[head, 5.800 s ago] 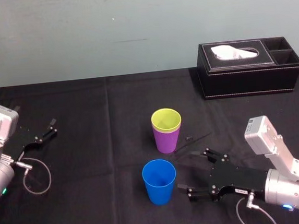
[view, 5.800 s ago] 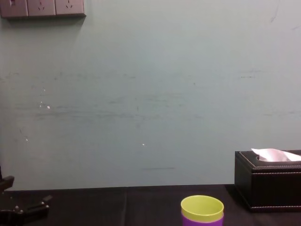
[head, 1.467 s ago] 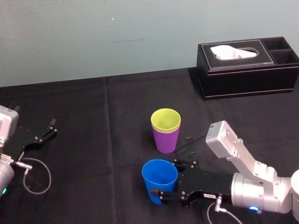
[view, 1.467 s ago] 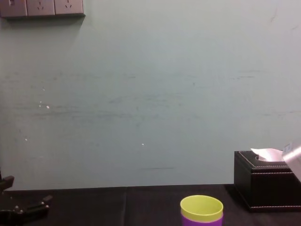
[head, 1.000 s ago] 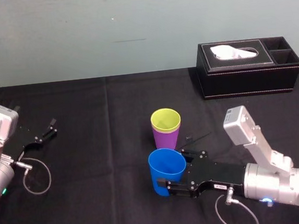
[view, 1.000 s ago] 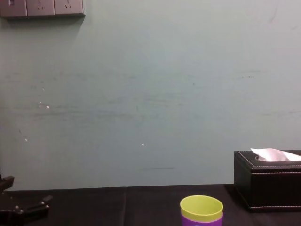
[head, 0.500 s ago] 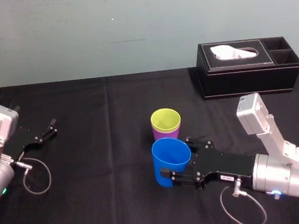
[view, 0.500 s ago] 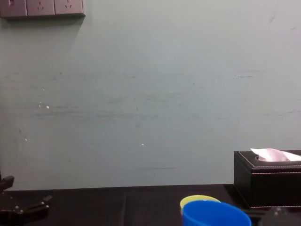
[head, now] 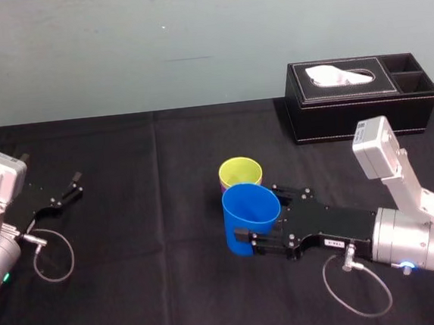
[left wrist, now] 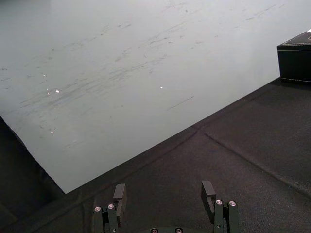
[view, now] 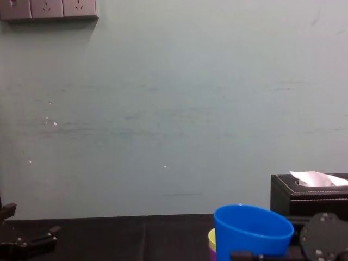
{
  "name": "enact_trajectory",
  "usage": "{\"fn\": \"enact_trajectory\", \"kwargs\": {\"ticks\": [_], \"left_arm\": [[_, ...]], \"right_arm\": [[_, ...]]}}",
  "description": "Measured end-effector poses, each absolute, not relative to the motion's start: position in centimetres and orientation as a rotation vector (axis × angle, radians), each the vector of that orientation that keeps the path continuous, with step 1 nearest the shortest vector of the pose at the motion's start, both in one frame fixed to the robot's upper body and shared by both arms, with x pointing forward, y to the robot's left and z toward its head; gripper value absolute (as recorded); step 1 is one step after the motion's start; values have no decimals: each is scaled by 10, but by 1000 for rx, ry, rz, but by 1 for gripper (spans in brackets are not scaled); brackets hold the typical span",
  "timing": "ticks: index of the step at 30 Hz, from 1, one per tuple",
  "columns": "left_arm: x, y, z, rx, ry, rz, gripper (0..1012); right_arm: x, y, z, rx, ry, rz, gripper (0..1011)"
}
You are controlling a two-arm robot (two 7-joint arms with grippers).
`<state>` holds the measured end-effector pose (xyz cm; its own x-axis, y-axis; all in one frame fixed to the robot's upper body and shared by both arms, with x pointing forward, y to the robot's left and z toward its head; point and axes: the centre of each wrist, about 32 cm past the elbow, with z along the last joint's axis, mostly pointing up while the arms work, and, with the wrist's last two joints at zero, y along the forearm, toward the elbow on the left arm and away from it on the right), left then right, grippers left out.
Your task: Stack the three plastic cups sequentially using one hand.
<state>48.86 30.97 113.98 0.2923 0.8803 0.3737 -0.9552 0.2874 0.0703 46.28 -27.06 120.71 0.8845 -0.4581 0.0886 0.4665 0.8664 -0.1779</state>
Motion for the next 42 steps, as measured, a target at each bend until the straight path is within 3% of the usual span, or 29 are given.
{"fn": "enact_trajectory", "kwargs": {"ticks": [18, 42], "left_arm": [[489, 310, 1140, 305, -285, 1248, 1011], [489, 310, 1140, 304, -285, 1248, 1011]], "right_arm": [[474, -270, 1224, -191, -71, -482, 718], [493, -267, 1224, -211, -67, -501, 718]]}}
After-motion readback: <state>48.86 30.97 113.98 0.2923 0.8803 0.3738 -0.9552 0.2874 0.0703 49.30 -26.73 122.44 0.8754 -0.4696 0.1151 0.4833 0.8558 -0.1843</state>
